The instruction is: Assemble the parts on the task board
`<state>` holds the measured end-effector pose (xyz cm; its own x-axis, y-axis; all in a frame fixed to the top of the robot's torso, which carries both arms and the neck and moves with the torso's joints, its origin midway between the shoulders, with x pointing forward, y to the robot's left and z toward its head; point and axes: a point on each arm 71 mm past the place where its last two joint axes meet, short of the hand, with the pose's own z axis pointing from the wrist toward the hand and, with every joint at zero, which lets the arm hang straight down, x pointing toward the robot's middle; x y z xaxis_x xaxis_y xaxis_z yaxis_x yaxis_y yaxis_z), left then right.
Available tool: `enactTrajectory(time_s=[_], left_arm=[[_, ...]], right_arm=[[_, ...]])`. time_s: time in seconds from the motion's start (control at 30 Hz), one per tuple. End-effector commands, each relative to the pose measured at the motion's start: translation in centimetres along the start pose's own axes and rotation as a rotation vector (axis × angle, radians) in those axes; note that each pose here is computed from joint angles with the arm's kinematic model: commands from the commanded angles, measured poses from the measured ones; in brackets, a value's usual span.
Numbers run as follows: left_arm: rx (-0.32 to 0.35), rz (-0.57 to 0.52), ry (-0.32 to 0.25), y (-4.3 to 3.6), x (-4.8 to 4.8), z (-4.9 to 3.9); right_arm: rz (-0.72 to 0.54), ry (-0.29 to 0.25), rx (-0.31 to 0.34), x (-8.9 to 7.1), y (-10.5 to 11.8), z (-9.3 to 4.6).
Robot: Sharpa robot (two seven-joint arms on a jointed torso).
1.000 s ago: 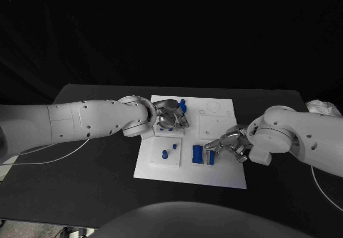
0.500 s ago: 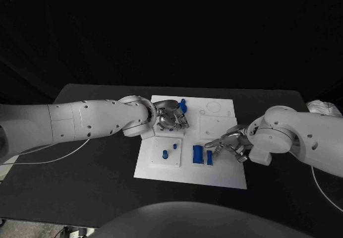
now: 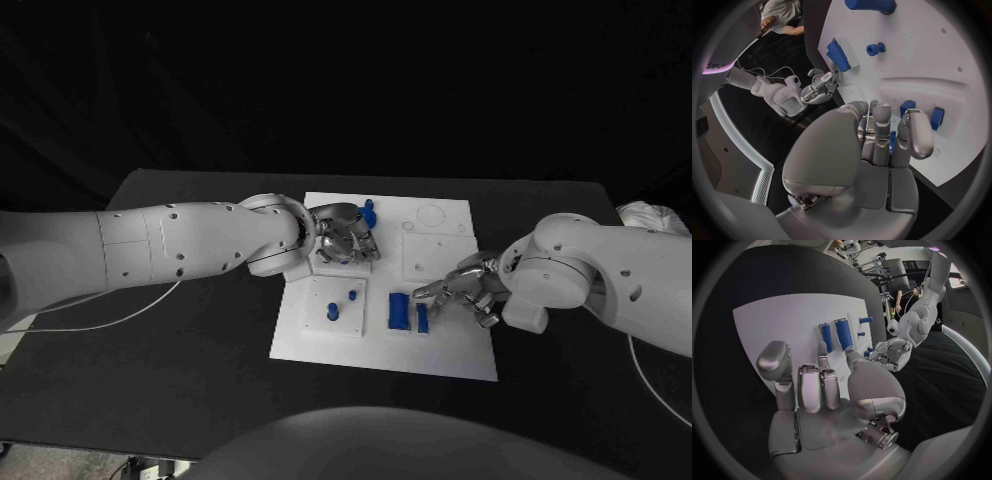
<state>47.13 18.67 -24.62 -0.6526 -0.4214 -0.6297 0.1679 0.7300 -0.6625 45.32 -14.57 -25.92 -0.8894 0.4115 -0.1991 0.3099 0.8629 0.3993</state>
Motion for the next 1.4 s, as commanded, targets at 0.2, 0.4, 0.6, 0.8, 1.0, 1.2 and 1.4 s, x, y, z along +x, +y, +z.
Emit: enactTrajectory(time_s=[0.2,0.4,0.6,0.8,1.0,1.2,1.4], left_arm=[[0.015,0.000,0.012,-0.25,0.23,0.00],[0.041,-0.003,-0.013,-0.38,0.09,-0.28],[0.087,-0.006,-0.050,-0.72,-0.08,-0.64],[0.152,-0.008,-0.097,-1.28,-0.24,-1.08],[0.188,-0.008,-0.132,-1.32,-0.42,-1.39],[0.215,-0.008,-0.156,-1.34,-0.50,-1.82],[0.237,-0.008,-0.171,-1.48,-0.53,-2.13]], right_arm=[[0.098,-0.031,-0.078,0.2,-0.6,-0.8],[0.157,-0.110,-0.287,0.7,-1.2,-3.1],[0.058,-0.269,-0.528,1.4,-2.1,-6.1],[-0.180,-0.455,-0.689,3.0,-3.6,-8.3],[-0.391,-0.605,-0.772,4.6,-4.9,-8.3],[-0.533,-0.651,-0.755,5.6,-5.6,-7.0],[-0.603,-0.710,-0.741,6.4,-5.9,-5.8]])
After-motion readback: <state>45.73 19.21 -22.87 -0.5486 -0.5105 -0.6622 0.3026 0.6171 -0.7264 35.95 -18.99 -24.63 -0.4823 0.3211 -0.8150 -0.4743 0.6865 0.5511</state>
